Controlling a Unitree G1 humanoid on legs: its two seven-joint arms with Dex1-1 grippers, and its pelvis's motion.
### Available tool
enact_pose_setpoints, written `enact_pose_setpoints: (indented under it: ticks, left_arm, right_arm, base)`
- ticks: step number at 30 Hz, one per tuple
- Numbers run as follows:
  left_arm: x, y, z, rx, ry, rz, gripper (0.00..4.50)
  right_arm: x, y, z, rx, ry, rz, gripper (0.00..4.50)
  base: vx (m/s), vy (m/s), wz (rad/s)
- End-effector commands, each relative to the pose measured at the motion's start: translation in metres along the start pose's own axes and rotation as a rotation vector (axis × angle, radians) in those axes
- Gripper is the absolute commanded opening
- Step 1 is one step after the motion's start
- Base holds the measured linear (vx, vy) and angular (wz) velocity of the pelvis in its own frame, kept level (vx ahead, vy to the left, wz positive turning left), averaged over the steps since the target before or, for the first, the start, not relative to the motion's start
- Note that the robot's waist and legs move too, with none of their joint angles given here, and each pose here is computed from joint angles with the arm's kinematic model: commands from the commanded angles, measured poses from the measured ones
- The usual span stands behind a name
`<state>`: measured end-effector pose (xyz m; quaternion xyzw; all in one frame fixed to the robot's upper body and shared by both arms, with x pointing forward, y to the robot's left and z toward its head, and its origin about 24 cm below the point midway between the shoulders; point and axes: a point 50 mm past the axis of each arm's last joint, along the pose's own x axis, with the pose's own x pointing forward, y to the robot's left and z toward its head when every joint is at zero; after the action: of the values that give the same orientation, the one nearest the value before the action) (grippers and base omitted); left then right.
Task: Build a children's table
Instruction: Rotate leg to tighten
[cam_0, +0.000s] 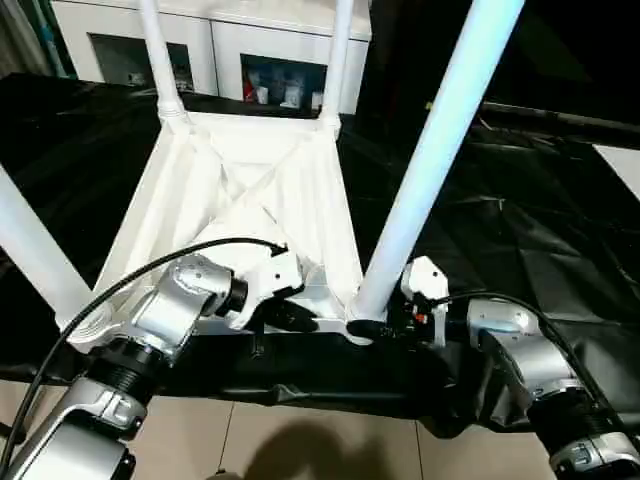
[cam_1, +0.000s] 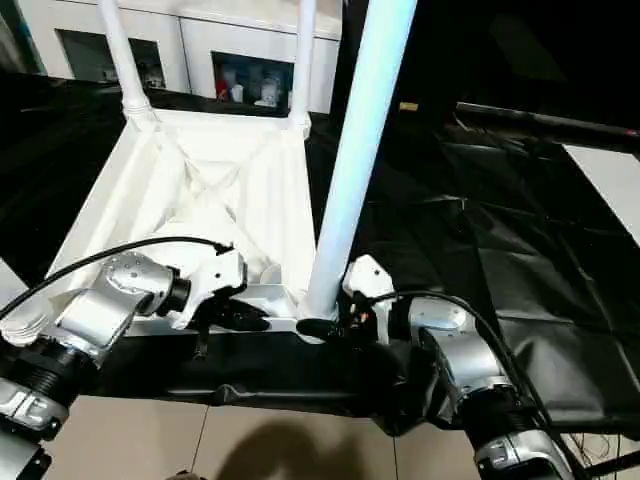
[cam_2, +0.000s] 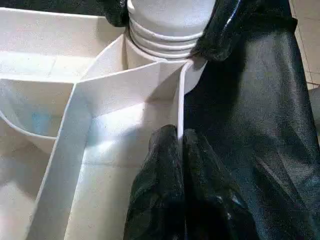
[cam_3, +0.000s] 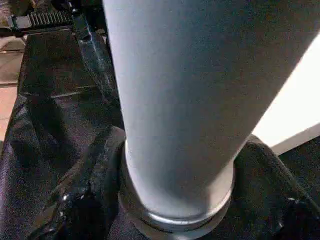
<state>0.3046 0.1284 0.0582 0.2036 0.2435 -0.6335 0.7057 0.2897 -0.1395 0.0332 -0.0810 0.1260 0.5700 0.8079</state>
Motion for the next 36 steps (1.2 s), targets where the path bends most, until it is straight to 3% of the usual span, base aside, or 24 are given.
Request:
enact_pose_setpoints:
  ticks: [1,6,7,9,11,13,17,23,24,27,34,35,36]
  left_arm:
    - [0.014,-0.012,-0.014,-0.075,-0.017,-0.079,0.00]
    - [0.018,-0.012,-0.014,-0.088,-0.019,-0.063,0.00]
    - [0.025,-0.005,-0.013,-0.113,-0.015,0.031,0.00]
    - [0.031,0.000,-0.011,-0.136,-0.012,0.097,0.00]
    - [0.045,0.009,-0.005,-0.189,-0.004,0.210,0.00]
    - [0.054,0.013,0.000,-0.223,-0.004,0.269,0.00]
    - [0.065,0.017,0.007,-0.242,0.009,0.338,0.00]
    - [0.077,0.019,0.016,-0.224,0.032,0.364,0.00]
    - [0.077,0.019,0.015,-0.220,0.034,0.364,0.00]
    - [0.070,0.019,0.010,-0.195,0.038,0.338,0.00]
    - [0.059,0.014,0.002,-0.141,-0.010,0.241,0.00]
    - [0.051,0.006,-0.003,-0.111,-0.042,0.140,0.00]
    - [0.049,0.003,-0.004,-0.105,-0.049,0.106,0.00]
  right_arm:
    - [0.000,0.000,0.005,0.001,-0.025,0.022,2.69]
    - [0.002,-0.002,0.000,0.045,-0.034,-0.048,2.66]
    - [0.007,-0.012,-0.007,0.086,-0.025,-0.231,2.66]
    - [0.011,-0.018,-0.011,0.121,-0.025,-0.354,2.66]
    - [0.020,-0.028,-0.019,0.236,-0.026,-0.607,2.66]
    - [0.025,-0.032,-0.022,0.313,-0.020,-0.744,2.66]
    - [0.036,-0.033,-0.021,0.376,-0.016,-0.846,2.66]
    - [0.066,-0.028,0.001,0.302,-0.073,-0.765,2.66]
    - [0.067,-0.027,0.003,0.315,-0.098,-0.738,3.00]
    - [0.061,-0.026,0.007,0.302,-0.157,-0.666,3.37]
    - [0.045,-0.023,0.002,0.214,-0.097,-0.467,3.78]
    - [0.030,-0.017,-0.001,0.119,-0.056,-0.328,3.78]
    - [0.025,-0.014,-0.001,0.094,-0.041,-0.281,3.78]
  base:
    - [0.000,0.000,0.00]
    - [0.000,0.000,0.00]
    - [0.000,0.000,0.00]
    - [0.000,0.000,0.00]
    - [-0.053,0.006,-0.06]
    - [-0.028,0.005,-0.04]
    - [0.000,0.000,0.00]
    - [0.000,0.000,0.00]
    - [0.000,0.000,0.00]
    - [0.000,0.000,0.00]
    - [0.000,0.000,0.00]
    - [0.000,0.000,0.00]
    - [0.000,0.000,0.00]
